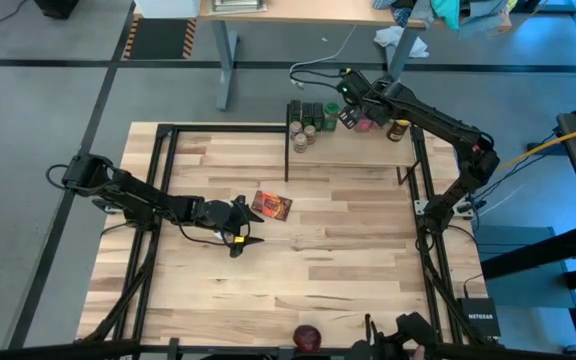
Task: Shelf spices
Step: Put the red seasoning can on the shelf, then put the white seasoning can on the shelf
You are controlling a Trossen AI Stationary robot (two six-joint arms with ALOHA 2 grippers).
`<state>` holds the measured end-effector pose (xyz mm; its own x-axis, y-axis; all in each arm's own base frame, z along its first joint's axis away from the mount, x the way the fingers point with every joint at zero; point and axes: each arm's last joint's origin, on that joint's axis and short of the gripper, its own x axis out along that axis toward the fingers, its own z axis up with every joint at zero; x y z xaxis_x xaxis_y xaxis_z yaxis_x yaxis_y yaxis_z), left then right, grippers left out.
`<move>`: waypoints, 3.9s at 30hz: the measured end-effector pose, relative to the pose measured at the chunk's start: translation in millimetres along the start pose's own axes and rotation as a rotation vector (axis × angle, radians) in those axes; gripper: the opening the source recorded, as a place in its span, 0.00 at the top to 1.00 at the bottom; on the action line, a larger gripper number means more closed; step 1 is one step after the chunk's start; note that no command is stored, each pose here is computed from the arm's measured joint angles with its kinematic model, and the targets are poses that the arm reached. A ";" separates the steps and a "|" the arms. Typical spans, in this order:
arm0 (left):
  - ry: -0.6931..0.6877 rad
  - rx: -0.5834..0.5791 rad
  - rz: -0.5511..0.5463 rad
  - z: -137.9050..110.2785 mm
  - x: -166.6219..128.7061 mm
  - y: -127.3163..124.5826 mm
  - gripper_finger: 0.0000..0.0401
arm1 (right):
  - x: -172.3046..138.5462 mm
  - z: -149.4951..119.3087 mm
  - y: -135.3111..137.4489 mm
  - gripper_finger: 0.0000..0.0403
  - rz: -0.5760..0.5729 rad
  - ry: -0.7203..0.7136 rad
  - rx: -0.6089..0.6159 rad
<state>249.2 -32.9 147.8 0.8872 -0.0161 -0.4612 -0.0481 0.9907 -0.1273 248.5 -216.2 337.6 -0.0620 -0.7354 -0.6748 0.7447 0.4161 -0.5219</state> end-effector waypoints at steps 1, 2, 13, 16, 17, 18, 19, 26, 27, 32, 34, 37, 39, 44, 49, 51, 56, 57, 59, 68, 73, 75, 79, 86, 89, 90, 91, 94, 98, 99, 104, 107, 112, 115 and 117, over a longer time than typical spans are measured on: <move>0.000 0.000 0.000 0.0 0.0 0.0 0.28 | -0.2 0.0 -0.2 0.18 0.000 -0.001 0.000; 0.000 0.000 0.000 0.0 0.0 -0.1 0.28 | -1.0 0.0 0.0 0.18 0.001 -0.002 -0.001; 0.001 -0.009 0.000 -0.1 0.0 0.0 0.28 | -74.9 -16.6 8.8 0.18 0.073 -0.082 -0.113; 0.002 -0.012 -0.001 -0.2 0.0 -0.3 0.28 | -86.9 -29.5 16.1 0.18 0.086 -0.056 -0.154; 0.001 -0.014 -0.001 -0.2 0.0 -0.3 0.28 | -87.4 -33.5 19.5 0.18 0.083 -0.040 -0.167; 0.002 -0.018 -0.001 -0.3 0.0 -0.4 0.28 | -86.4 -36.7 22.7 0.18 0.082 -0.026 -0.173; 0.002 -0.021 -0.003 -0.3 -0.1 -0.8 0.28 | -83.4 -39.9 25.4 0.18 0.079 -0.008 -0.187; 0.002 -0.013 -0.005 -0.4 -0.2 -1.5 0.28 | -56.5 -53.9 34.8 0.18 -0.013 0.051 -0.234; 0.002 -0.004 -0.005 -0.4 -0.2 -1.5 0.28 | -52.8 -54.4 34.7 0.18 -0.021 0.055 -0.240; -0.002 0.003 -0.006 0.0 -0.2 -1.6 0.28 | -39.4 -48.8 31.4 0.18 -0.033 0.028 -0.219; -0.003 0.003 -0.006 0.0 -0.2 -1.6 0.28 | -35.5 -44.8 28.8 0.18 -0.037 0.008 -0.202; -0.003 0.000 -0.006 0.0 -0.2 -1.6 0.28 | -29.8 -41.9 23.0 0.18 -0.047 0.007 -0.184; -0.003 -0.002 -0.006 0.1 -0.2 -1.6 0.28 | -26.5 -42.1 19.0 0.18 -0.054 0.022 -0.183; -0.002 -0.001 -0.006 0.0 -0.2 -1.6 0.28 | -20.4 -42.4 11.5 0.18 -0.066 0.048 -0.166; -0.003 -0.001 -0.006 0.1 -0.1 -1.5 0.28 | -20.3 -41.1 12.4 0.18 -0.043 0.038 -0.158; -0.003 -0.002 -0.006 0.1 -0.1 -1.5 0.28 | -20.9 -41.1 13.1 0.18 -0.040 0.036 -0.160; -0.003 -0.001 -0.006 0.1 -0.1 -1.5 0.28 | -22.2 -39.0 15.5 0.18 -0.024 0.013 -0.148; -0.003 -0.002 -0.006 0.1 -0.1 -1.5 0.28 | -23.3 -38.8 17.2 0.18 -0.012 0.008 -0.150; -0.003 -0.001 -0.006 0.1 -0.1 -1.5 0.28 | -24.8 -36.8 19.8 0.18 0.006 -0.015 -0.140; -0.004 0.002 -0.006 0.2 -0.1 -1.5 0.28 | -26.3 -27.3 21.7 0.18 0.004 -0.098 -0.105; 0.006 0.011 -0.005 -0.9 -0.2 -1.6 0.28 | -46.0 -33.8 35.5 0.18 0.073 -0.082 -0.161; 0.006 0.023 -0.005 -0.8 -0.2 -1.6 0.28 | -61.9 -39.8 45.4 0.18 0.104 -0.096 -0.180; 0.007 -0.001 -0.005 -0.9 -0.2 -1.6 0.28 | -93.9 -52.4 64.5 0.18 0.176 -0.160 -0.181; 0.048 -0.079 -0.004 -5.3 -0.6 -3.5 0.28 | -135.9 -76.7 97.6 0.18 0.418 -0.180 -0.199; 0.065 -0.111 -0.007 -7.3 -1.0 -5.4 0.28 | -151.0 -86.1 110.8 0.18 0.483 -0.213 -0.192; 0.066 -0.111 -0.008 -7.4 -1.0 -5.6 0.28 | -154.7 -89.5 116.2 0.18 0.504 -0.229 -0.193; 0.067 -0.105 -0.007 -7.5 -1.0 -5.6 0.28 | -158.0 -93.6 121.6 0.18 0.523 -0.243 -0.197; 0.073 -0.103 0.020 -8.2 -0.8 -2.9 0.28 | -164.0 -105.7 140.3 0.18 0.586 -0.299 -0.196; 0.097 -0.116 0.051 -9.9 -0.6 3.0 0.28 | -160.9 -129.7 170.0 0.18 0.667 -0.371 -0.195; 0.108 -0.121 0.061 -10.6 -0.7 5.2 0.28 | -159.9 -136.6 176.6 0.18 0.687 -0.388 -0.195; 0.303 -0.150 0.157 3.5 -15.4 14.1 0.28 | -154.2 -169.5 200.2 0.18 0.768 -0.447 -0.207; 0.415 -0.170 0.198 13.5 -31.7 14.4 0.28 | -151.8 -180.3 206.7 0.18 0.796 -0.473 -0.200; 0.556 -0.346 0.257 12.5 -52.8 6.3 0.28 | -148.0 -185.0 209.9 0.18 0.801 -0.494 -0.173; 0.632 -0.379 0.308 3.5 -59.1 2.9 0.28 | -146.1 -185.2 211.0 0.18 0.799 -0.511 -0.146; 0.672 -0.338 0.341 -5.1 -62.6 1.9 0.28 | -145.3 -185.3 212.8 0.18 0.800 -0.524 -0.128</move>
<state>191.3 -30.7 171.9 0.3405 0.0945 -0.9355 -0.4960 0.8633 -0.0933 292.9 78.2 227.9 0.7599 -0.3418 -0.5529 0.3580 0.9300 -0.0829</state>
